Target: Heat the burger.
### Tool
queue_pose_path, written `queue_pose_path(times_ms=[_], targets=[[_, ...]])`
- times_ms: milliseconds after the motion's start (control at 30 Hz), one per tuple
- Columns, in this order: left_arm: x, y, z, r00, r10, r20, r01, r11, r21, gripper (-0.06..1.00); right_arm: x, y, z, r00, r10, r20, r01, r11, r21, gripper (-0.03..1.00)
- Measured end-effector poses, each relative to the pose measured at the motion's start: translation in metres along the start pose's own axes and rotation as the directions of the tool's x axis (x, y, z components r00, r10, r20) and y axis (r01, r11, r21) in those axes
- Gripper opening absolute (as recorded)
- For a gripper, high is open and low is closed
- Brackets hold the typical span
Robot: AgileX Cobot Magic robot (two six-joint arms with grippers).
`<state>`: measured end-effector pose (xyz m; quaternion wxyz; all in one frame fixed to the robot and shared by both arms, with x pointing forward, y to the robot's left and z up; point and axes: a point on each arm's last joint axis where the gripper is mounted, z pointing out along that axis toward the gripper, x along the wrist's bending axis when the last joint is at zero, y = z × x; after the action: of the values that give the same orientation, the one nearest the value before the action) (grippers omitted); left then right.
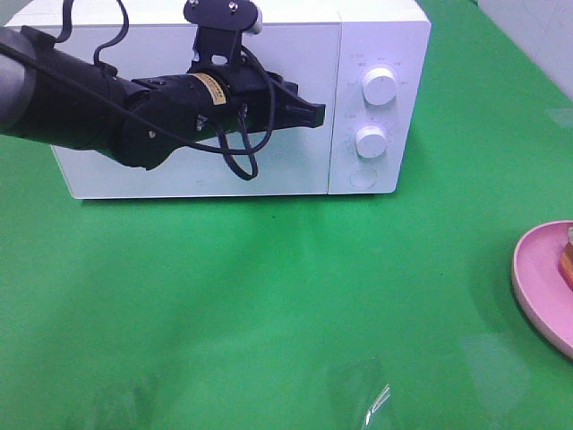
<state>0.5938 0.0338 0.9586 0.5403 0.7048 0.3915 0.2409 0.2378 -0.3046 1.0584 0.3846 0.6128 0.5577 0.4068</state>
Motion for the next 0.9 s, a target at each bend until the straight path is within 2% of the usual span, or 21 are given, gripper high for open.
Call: queue_pose_path(times_ms=[233,367,600,633,667,700,733,767,800,833,867,900], targets=[[-0.004,0.000,0.001,1.000,-0.005,0.001,0.005,0.999,0.033,0.00,0.000,0.000,0.000,1.000,0.001,0.000,-0.001,1.000,0.000,0.76],[-0.009,-0.001,-0.002,0.997,-0.078,-0.022,0.080,0.990,0.120,0.00,0.000,0.000,0.000,1.000,0.001,0.000,-0.001,1.000,0.000,0.76],[-0.016,0.006,-0.015,0.993,-0.112,-0.022,0.114,0.976,0.187,0.02,0.000,0.000,0.000,1.000,0.001,0.000,-0.001,1.000,0.000,0.76],[-0.020,0.008,-0.021,0.994,-0.111,-0.016,0.112,0.969,0.222,0.08,0.000,0.000,0.000,1.000,0.001,0.000,-0.001,1.000,0.000,0.76],[-0.023,0.009,-0.027,0.994,-0.110,-0.013,0.109,0.955,0.276,0.21,0.000,0.000,0.000,1.000,0.000,0.001,0.000,1.000,0.000,0.76],[-0.023,0.009,-0.027,0.994,-0.110,-0.013,0.109,0.955,0.276,0.21,0.000,0.000,0.000,1.000,0.000,0.001,0.000,1.000,0.000,0.76],[-0.024,0.008,-0.033,0.994,-0.108,-0.014,0.107,0.934,0.342,0.42,0.000,0.000,0.000,1.000,0.000,0.001,0.000,1.000,0.000,0.76],[-0.024,0.008,-0.033,0.994,-0.108,-0.014,0.107,0.934,0.342,0.42,0.000,0.000,0.000,1.000,0.000,0.001,0.000,1.000,0.000,0.76],[-0.025,0.009,-0.036,0.994,-0.108,-0.015,0.106,0.924,0.366,0.51,0.000,0.000,0.000,1.000,0.000,0.001,0.000,1.000,0.000,0.76],[-0.025,0.009,-0.036,0.994,-0.108,-0.015,0.106,0.924,0.366,0.51,0.000,0.000,0.000,1.000,0.000,0.001,0.000,1.000,0.000,0.76],[-0.025,0.007,-0.043,0.993,-0.119,-0.023,0.117,0.893,0.434,0.74,0.000,0.000,0.000,1.000,0.000,0.001,0.000,1.000,0.000,0.76],[-0.025,0.007,-0.043,0.993,-0.119,-0.023,0.117,0.893,0.434,0.74,0.000,0.000,0.000,1.000,0.000,0.001,0.000,1.000,0.000,0.76]])
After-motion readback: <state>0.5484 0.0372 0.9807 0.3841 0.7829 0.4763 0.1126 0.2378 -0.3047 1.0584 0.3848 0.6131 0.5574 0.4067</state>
